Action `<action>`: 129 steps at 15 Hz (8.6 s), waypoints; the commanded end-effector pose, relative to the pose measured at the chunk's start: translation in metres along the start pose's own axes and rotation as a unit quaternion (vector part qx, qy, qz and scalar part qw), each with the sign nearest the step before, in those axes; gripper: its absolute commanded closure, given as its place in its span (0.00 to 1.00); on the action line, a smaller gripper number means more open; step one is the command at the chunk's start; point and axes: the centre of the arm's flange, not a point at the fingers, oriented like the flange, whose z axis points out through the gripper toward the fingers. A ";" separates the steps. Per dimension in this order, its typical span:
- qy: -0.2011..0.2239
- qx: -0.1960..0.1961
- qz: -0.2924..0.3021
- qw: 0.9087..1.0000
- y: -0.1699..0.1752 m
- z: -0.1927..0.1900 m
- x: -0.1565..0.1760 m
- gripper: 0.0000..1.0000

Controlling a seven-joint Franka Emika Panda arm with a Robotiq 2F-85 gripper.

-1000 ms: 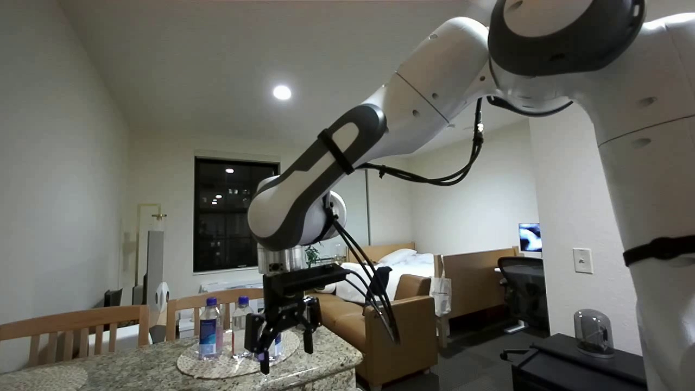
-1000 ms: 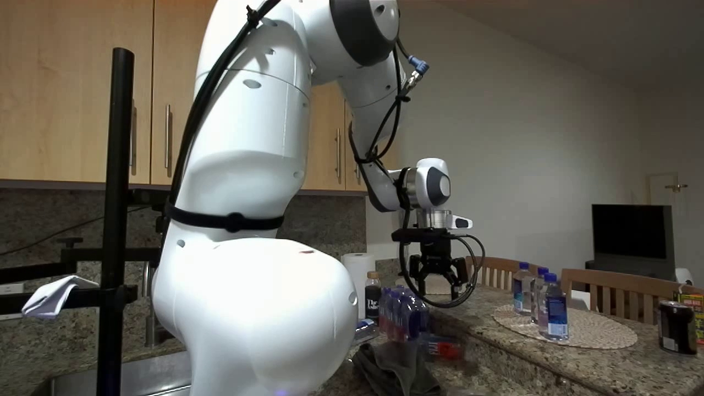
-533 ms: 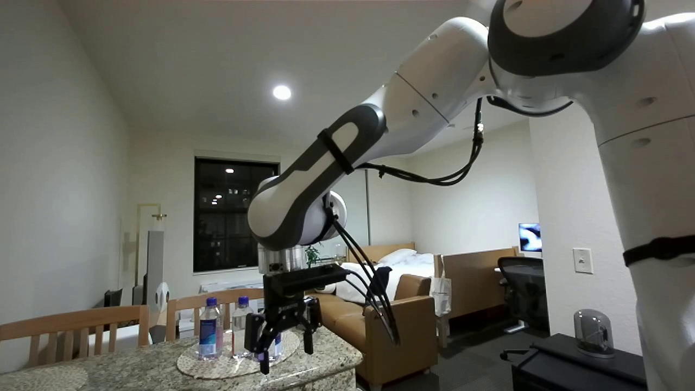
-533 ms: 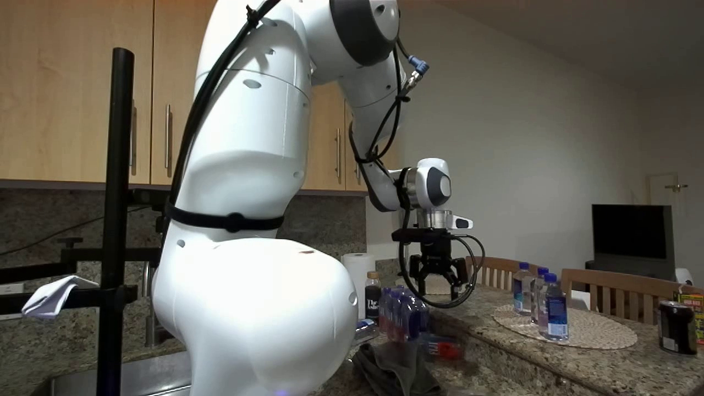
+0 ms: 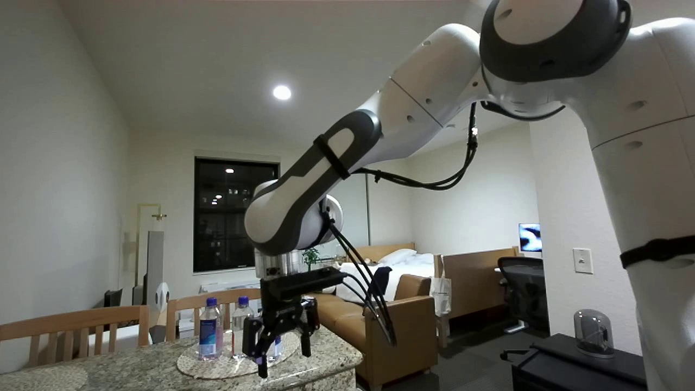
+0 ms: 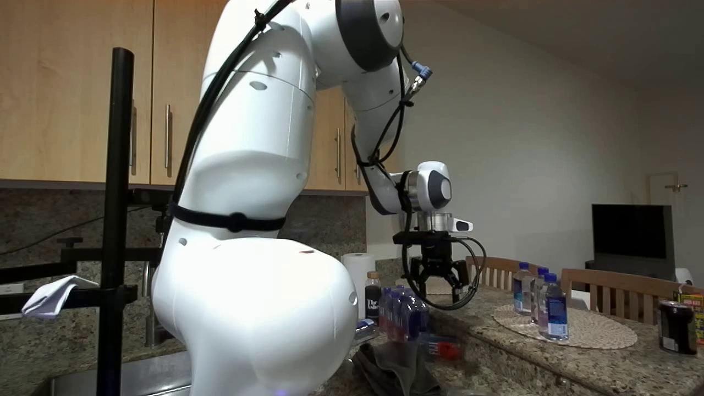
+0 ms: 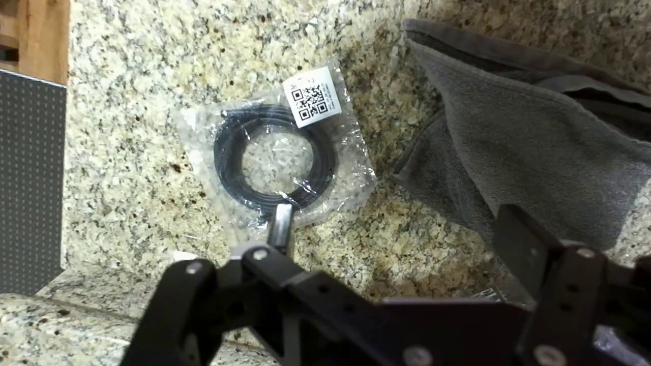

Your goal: Unfold the towel on the counter.

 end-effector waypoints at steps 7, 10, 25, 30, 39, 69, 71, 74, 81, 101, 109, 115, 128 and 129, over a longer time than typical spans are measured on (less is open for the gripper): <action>0.065 -0.041 -0.021 0.997 -0.022 0.027 0.015 0.00; 0.073 -0.026 -0.034 0.996 -0.045 0.031 0.016 0.00; 0.060 -0.004 -0.126 0.990 -0.148 0.061 0.007 0.00; 0.043 -0.002 -0.154 0.987 -0.176 0.070 -0.001 0.00; 0.011 -0.004 -0.204 0.979 -0.223 0.090 -0.007 0.00; 0.021 -0.036 -0.211 0.977 -0.276 0.176 0.016 0.00; 0.025 -0.036 -0.210 0.977 -0.279 0.184 0.013 0.00; 0.037 -0.042 -0.210 0.976 -0.284 0.192 0.017 0.20; 0.049 -0.045 -0.207 0.976 -0.290 0.193 0.034 0.00; 0.048 -0.066 -0.185 0.979 -0.272 0.200 0.048 0.93; 0.012 -0.044 -0.181 0.982 -0.257 0.190 0.045 0.91; 0.002 -0.006 -0.193 0.981 -0.259 0.157 0.048 0.88; 0.048 -0.002 -0.184 0.982 -0.253 0.086 0.061 0.90; 0.054 -0.005 -0.184 0.982 -0.251 0.080 0.062 0.90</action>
